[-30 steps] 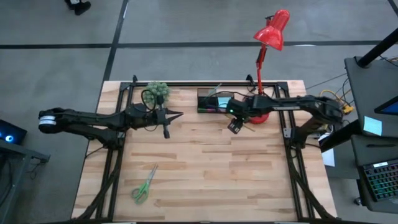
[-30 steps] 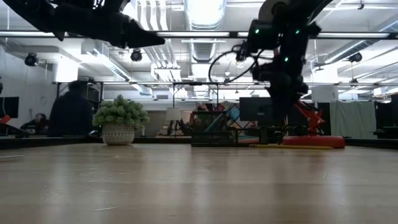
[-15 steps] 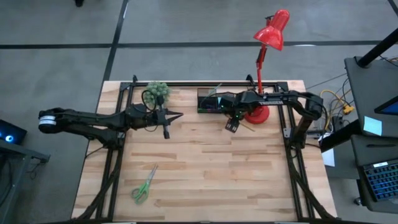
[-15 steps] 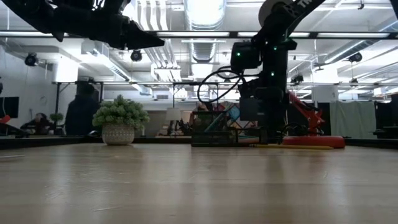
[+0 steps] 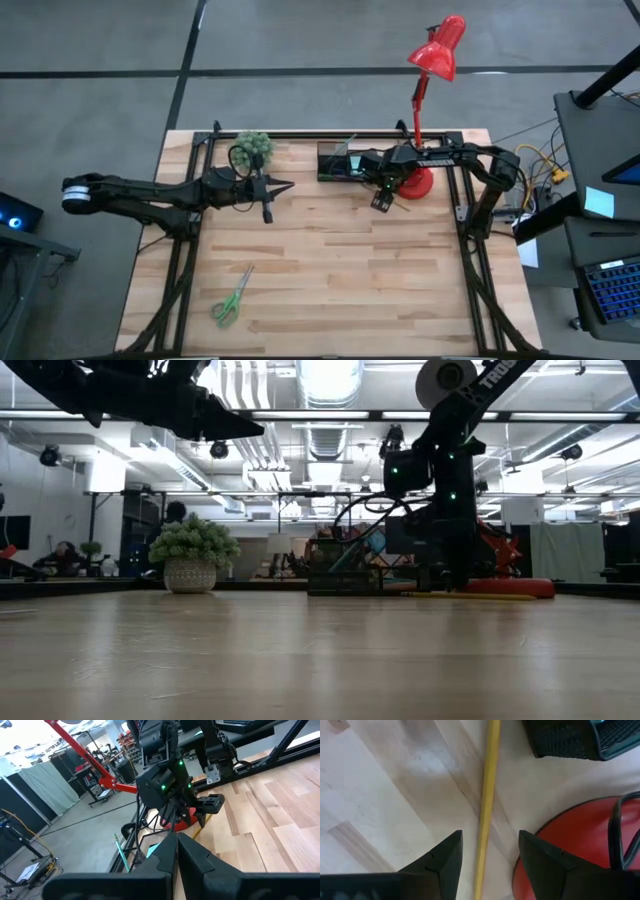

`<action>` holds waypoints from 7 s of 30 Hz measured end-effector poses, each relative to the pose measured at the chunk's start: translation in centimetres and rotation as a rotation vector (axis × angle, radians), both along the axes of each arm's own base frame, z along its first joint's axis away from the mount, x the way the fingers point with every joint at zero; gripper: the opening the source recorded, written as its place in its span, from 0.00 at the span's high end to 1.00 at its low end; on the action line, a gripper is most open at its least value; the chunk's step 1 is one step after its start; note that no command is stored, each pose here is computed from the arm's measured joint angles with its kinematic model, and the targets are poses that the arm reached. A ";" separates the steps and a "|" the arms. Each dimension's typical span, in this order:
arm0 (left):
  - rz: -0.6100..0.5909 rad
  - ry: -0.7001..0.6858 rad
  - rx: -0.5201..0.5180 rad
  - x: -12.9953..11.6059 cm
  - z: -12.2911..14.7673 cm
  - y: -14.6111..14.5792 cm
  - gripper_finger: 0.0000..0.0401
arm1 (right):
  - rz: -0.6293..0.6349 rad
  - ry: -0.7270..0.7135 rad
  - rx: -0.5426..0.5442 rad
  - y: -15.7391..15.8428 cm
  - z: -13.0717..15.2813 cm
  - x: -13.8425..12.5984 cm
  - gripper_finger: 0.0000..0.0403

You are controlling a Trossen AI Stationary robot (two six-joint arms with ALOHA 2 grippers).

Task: Pick and place office supplies into organizer
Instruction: Put the yellow pencil into the desk organizer

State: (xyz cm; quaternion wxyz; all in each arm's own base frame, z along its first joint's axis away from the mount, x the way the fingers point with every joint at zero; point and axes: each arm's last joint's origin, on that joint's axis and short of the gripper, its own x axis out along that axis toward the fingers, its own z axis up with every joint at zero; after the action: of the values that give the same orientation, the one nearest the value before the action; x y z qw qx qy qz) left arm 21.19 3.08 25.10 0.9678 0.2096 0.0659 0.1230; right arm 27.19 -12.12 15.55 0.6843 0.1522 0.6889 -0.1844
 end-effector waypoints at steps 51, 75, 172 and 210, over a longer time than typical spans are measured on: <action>0.000 0.016 -0.002 0.0 -0.2 0.0 1.00 | 0.092 -0.009 0.084 -1.3 -2.5 0.6 0.83; 0.000 0.016 -0.002 0.0 -0.1 0.0 1.00 | 0.053 -0.027 0.122 -1.2 -2.3 0.6 0.98; 0.003 0.016 -0.002 0.0 -0.1 0.0 1.00 | 0.177 -0.946 -0.211 -7.9 12.1 8.4 0.98; 0.003 0.023 -0.003 0.0 -0.2 0.0 1.00 | 0.338 -0.913 -0.343 -10.3 10.1 8.5 0.98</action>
State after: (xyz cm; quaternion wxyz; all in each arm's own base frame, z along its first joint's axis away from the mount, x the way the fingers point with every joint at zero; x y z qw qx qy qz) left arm 21.15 3.08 24.89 0.9671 0.2093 0.0773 0.1218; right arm 35.73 -22.43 25.66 0.9506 -0.0109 0.2948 -0.0965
